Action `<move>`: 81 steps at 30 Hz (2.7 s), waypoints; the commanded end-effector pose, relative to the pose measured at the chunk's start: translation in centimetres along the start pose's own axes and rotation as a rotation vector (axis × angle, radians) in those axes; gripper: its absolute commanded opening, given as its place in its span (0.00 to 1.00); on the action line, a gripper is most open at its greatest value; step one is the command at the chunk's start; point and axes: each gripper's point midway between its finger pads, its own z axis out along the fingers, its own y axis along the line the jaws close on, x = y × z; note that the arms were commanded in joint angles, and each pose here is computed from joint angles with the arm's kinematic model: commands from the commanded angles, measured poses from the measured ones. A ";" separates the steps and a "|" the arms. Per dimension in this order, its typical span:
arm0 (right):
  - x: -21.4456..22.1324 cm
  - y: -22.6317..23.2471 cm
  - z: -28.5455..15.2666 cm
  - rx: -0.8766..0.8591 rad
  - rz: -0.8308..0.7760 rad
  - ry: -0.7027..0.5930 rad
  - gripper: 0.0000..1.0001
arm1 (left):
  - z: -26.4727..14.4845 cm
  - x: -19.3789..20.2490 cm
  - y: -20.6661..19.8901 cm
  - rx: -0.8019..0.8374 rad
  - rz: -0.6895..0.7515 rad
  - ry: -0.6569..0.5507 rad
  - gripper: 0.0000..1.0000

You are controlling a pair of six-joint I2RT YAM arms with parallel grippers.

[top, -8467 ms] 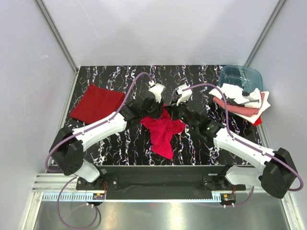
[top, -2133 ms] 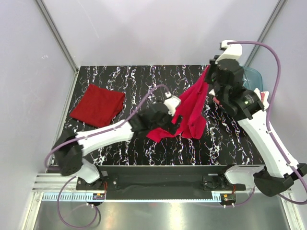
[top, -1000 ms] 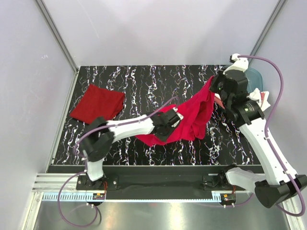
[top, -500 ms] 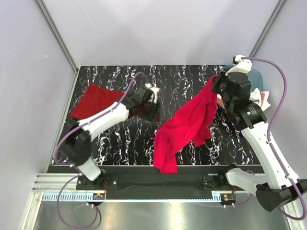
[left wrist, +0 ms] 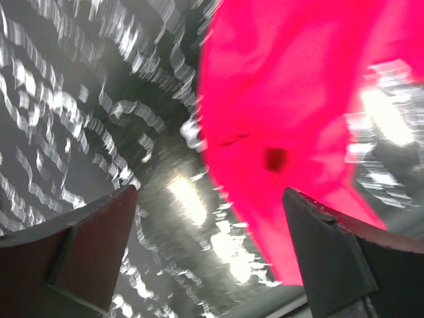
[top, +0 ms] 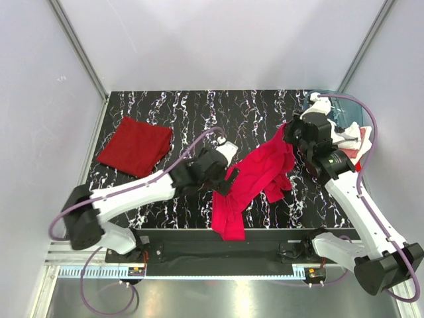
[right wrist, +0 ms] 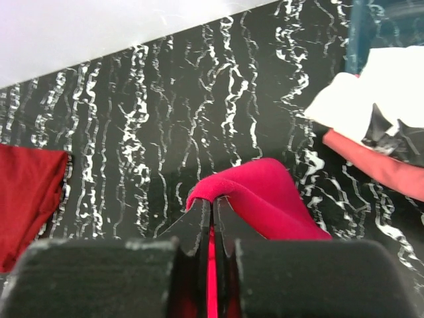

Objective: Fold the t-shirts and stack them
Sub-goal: Flatten the tshirt out

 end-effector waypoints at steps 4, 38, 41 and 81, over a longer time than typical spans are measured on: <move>-1.3 1.2 -0.1 -0.069 0.073 -0.084 0.01 | -3.5 -2.7 -5.2 0.224 0.141 -0.222 0.95; -0.1 1.5 0.7 -0.090 0.073 -0.054 0.05 | 2.4 8.3 -10.7 0.081 0.656 0.235 0.56; 0.0 1.5 0.8 -0.092 0.072 -0.050 0.05 | 2.0 8.4 -10.3 0.075 0.653 0.239 0.57; 0.3 1.5 1.0 -0.087 0.066 -0.041 0.06 | -1.0 7.4 -13.5 0.384 0.546 0.186 0.69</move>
